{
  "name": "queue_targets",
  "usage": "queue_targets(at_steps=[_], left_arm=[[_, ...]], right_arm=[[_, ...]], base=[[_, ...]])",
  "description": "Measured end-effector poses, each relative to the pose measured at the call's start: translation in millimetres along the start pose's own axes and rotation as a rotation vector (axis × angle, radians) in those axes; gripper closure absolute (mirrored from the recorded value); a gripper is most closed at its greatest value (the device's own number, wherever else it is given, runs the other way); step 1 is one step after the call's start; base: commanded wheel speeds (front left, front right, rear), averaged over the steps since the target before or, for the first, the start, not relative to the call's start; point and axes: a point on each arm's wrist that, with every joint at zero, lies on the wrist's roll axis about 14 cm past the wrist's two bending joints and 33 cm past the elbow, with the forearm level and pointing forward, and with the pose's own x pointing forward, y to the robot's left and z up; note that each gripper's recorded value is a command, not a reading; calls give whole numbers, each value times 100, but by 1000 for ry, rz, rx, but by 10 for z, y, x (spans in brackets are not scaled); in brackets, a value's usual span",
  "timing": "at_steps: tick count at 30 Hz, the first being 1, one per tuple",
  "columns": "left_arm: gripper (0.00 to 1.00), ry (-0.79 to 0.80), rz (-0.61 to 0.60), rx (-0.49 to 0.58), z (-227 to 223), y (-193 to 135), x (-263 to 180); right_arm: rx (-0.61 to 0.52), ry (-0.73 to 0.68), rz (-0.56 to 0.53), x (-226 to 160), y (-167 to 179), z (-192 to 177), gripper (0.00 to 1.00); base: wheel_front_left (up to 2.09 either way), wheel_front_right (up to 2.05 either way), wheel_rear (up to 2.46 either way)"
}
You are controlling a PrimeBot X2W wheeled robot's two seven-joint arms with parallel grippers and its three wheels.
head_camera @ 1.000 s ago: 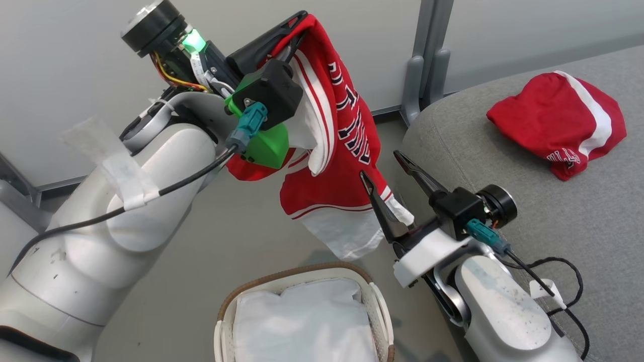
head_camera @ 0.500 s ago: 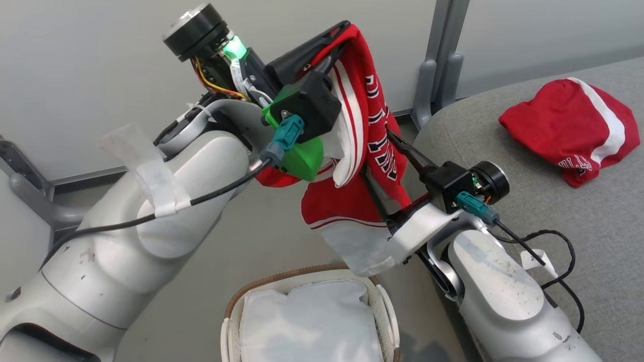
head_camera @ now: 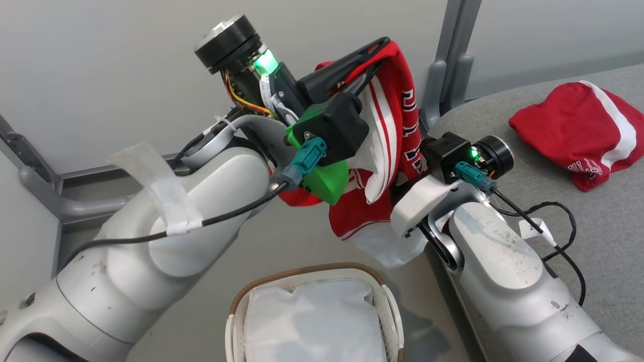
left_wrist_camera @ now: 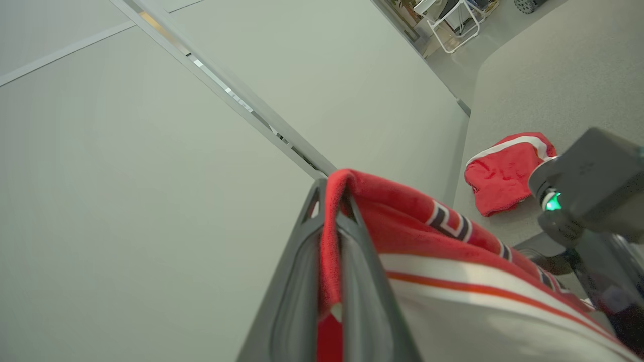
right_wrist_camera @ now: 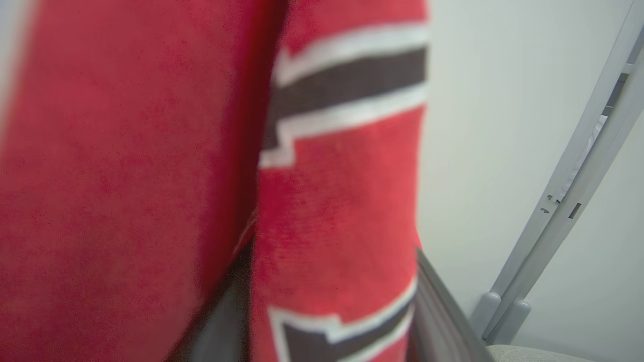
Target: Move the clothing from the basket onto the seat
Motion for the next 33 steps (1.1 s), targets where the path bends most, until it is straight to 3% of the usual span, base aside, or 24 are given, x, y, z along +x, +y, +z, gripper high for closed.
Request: queue_targets(at_steps=[1,11,12,13,14,15,33], left_arm=[[100,10,3,-16,-44,-15,-21],[100,116,85,-213,-606,-118,-297],[89,124,94,-234,-657,-141,-325],[61,133,109,-262,-725,-165,-363],[15,147,128,-287,-803,-185,-406],[1,158,140,-307,-863,-205,-439],[0,402,359,-753,-1784,-1063,-1139]], right_arm=[[2,-1,2,10,3,4,100],[17,7,-3,26,-12,-58,100],[19,9,-8,24,-27,-70,100],[22,14,-14,21,-46,-91,100],[23,19,-21,16,-67,-117,100],[25,23,-26,14,-86,-133,100],[59,124,-128,-165,-349,-584,100]], base=[[0,0,0],[0,0,0],[0,0,0],[0,0,0],[0,0,0],[0,0,0],[0,0,0]])
